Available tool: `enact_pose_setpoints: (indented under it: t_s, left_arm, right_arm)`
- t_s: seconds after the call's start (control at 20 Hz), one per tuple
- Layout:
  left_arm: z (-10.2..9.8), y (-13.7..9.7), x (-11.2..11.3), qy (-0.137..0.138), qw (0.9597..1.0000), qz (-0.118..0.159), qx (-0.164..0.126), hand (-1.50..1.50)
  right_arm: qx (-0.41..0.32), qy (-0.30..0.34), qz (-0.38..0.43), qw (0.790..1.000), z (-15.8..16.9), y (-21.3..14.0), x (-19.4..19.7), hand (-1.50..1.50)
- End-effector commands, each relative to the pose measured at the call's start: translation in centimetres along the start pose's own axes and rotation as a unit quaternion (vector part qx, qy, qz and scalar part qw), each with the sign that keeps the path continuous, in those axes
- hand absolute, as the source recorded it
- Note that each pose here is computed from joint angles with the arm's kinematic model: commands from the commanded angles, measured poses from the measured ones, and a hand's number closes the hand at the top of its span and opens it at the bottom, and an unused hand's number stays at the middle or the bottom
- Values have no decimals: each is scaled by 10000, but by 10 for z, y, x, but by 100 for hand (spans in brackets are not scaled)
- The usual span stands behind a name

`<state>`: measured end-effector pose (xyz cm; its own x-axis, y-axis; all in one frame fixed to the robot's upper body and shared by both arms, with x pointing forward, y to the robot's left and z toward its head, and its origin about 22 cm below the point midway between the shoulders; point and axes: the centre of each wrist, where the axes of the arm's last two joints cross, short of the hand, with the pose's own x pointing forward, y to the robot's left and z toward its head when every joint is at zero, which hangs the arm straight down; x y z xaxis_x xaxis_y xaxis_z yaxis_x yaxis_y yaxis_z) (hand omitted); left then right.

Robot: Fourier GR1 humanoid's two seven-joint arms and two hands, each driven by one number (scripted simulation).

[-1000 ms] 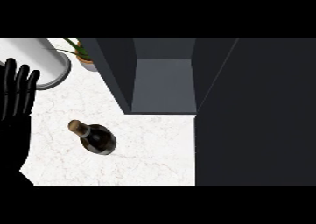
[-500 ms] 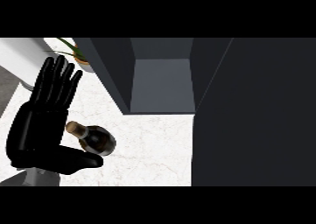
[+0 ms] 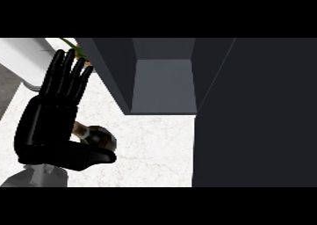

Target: Pick up the wine, place it into the cabinet and close the cabinet

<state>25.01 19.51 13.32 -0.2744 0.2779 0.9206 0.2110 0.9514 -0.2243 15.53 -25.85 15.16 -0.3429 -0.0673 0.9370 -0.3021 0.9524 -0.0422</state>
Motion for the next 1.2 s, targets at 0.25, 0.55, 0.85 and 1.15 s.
enact_pose_setpoints:
  t_s: [0.25, 0.55, 0.85, 1.15]
  left_arm:
    - [5, -12, 2, -5, 9999, -31, 99, -150]
    - [3, -15, -9, 8, 9999, -140, 60, -150]
    - [29, -9, -2, 204, 9991, -263, 252, -150]
    - [50, 26, -6, 239, 9977, -367, 523, -150]
  right_arm:
    - [14, 19, -33, 10000, 17, -7, 10, -150]
    - [18, 46, -5, 10000, -9, 18, 16, -150]
    - [4, 93, 35, 10000, -21, 2, 19, -150]
    - [56, 38, -2, 10000, -6, 5, 34, -150]
